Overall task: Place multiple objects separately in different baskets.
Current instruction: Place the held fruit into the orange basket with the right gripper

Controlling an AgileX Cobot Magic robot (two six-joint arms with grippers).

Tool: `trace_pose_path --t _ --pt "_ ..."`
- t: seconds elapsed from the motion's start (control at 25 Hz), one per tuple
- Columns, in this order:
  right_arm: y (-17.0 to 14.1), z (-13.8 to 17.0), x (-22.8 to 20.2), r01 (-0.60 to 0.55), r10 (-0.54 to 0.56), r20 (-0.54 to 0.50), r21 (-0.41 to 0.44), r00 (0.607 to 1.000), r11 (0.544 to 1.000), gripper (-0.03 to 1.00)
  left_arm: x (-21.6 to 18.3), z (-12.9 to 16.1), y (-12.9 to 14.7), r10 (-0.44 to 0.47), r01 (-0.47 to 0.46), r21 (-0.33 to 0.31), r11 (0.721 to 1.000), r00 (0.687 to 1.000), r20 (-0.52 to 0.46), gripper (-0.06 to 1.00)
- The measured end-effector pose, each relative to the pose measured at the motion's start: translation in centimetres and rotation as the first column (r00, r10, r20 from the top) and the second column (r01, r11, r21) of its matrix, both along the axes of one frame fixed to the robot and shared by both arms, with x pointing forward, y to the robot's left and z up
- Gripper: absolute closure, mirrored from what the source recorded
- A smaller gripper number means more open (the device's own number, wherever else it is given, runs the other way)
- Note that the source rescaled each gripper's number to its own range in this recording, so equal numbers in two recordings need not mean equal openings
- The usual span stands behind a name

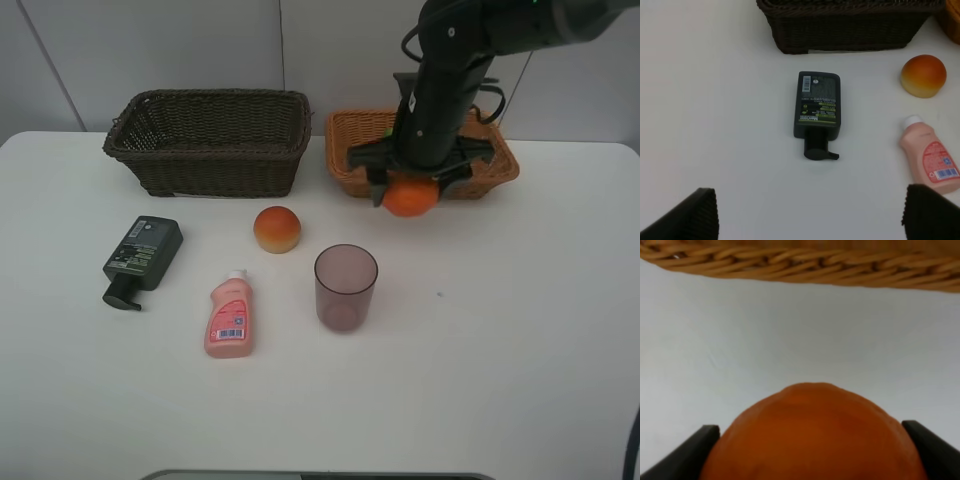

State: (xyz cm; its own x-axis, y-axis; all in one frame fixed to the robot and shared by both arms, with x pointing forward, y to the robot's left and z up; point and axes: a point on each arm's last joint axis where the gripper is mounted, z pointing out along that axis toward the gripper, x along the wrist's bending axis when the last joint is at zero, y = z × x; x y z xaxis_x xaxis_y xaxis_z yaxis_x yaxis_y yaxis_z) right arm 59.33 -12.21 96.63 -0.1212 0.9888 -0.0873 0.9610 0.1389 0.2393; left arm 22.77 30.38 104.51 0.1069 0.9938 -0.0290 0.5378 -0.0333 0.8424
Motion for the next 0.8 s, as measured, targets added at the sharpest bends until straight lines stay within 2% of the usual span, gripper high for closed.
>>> trace_pose_path --t 0.16,0.4,0.64,0.8 --pt "-1.0 2.0 1.6 -0.005 0.005 0.033 0.001 0.999 1.000 0.21 0.0 0.0 0.0 0.000 0.000 0.000 1.000 1.000 0.000 0.10" --pt "-3.4 4.2 4.1 0.067 -0.072 0.106 0.051 0.992 0.996 0.21 0.0 0.0 0.0 0.000 0.000 0.000 1.000 1.000 0.000 0.10" --pt "-6.3 3.5 6.5 0.130 -0.135 0.140 0.044 0.981 0.991 0.21 0.0 0.0 0.0 0.000 0.000 0.000 1.000 1.000 0.000 0.10" --pt "-8.2 3.6 7.7 0.154 -0.161 0.203 0.054 0.966 0.987 0.21 0.0 0.0 0.0 0.000 0.000 0.000 1.000 1.000 0.000 0.10"
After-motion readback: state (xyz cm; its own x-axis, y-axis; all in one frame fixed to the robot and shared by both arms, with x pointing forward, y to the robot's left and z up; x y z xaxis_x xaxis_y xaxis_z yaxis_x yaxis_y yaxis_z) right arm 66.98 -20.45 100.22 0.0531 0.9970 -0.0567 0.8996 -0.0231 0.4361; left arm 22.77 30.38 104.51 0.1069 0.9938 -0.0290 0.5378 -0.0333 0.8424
